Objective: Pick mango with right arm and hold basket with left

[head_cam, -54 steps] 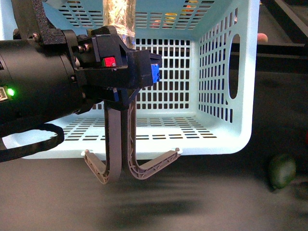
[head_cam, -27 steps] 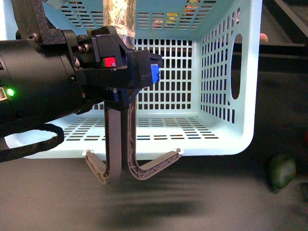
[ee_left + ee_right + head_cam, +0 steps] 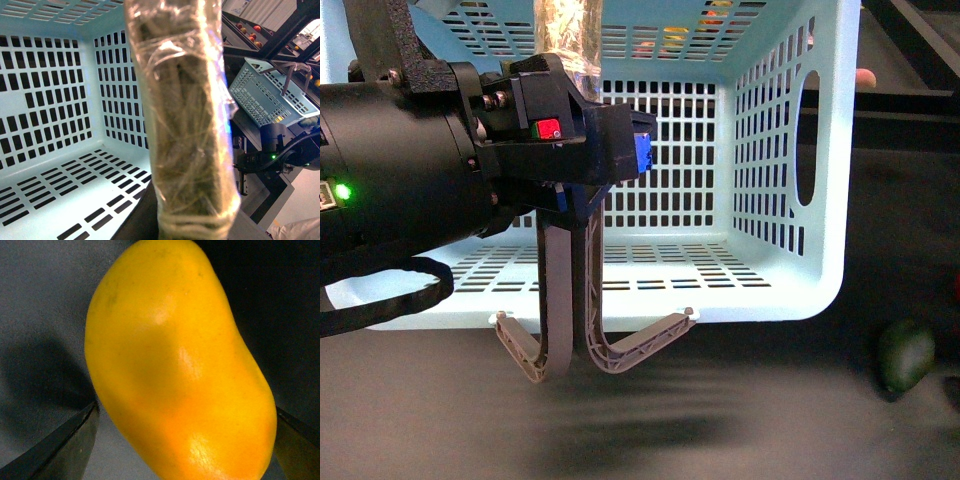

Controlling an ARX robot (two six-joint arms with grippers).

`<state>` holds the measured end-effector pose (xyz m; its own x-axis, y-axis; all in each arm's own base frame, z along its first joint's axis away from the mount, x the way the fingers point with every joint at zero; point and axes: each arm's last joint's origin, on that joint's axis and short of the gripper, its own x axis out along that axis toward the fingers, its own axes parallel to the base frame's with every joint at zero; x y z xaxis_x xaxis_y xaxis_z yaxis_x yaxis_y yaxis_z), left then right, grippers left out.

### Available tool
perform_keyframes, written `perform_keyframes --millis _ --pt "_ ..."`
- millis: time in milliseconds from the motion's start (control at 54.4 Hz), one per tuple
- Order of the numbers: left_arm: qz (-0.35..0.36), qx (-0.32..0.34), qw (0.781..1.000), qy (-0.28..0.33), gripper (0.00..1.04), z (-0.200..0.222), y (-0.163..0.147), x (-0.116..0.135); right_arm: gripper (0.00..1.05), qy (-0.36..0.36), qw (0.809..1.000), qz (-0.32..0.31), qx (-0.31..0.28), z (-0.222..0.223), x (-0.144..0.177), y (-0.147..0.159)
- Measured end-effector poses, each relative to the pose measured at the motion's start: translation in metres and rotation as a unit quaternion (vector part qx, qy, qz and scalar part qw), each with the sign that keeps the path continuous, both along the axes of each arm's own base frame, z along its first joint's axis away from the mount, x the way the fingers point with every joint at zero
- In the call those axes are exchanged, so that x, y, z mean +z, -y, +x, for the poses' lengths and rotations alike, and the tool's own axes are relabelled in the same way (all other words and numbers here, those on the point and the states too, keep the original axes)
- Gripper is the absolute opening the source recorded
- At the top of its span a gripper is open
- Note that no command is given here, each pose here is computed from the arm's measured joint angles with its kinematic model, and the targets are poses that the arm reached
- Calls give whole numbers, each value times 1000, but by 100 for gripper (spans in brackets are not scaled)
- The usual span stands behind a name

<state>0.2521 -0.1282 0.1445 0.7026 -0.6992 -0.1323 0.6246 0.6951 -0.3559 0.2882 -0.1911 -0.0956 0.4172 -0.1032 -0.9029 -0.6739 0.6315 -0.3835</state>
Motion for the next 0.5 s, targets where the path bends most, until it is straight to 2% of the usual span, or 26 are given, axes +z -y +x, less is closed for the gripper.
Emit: perform_keyframes --millis 37,147,220,496 --pt "0 0 1000 0 9 0 0 0 93 1 1000 0 -1 0 0 0" --pt "0 0 1000 0 9 0 0 0 73 5 1000 -2 -7 0 0 2" --pt "0 0 1000 0 9 0 0 0 64 14 1000 0 -12 0 1 2" --pt "0 0 1000 0 9 0 0 0 60 38 998 38 -26 -4 10 -4"
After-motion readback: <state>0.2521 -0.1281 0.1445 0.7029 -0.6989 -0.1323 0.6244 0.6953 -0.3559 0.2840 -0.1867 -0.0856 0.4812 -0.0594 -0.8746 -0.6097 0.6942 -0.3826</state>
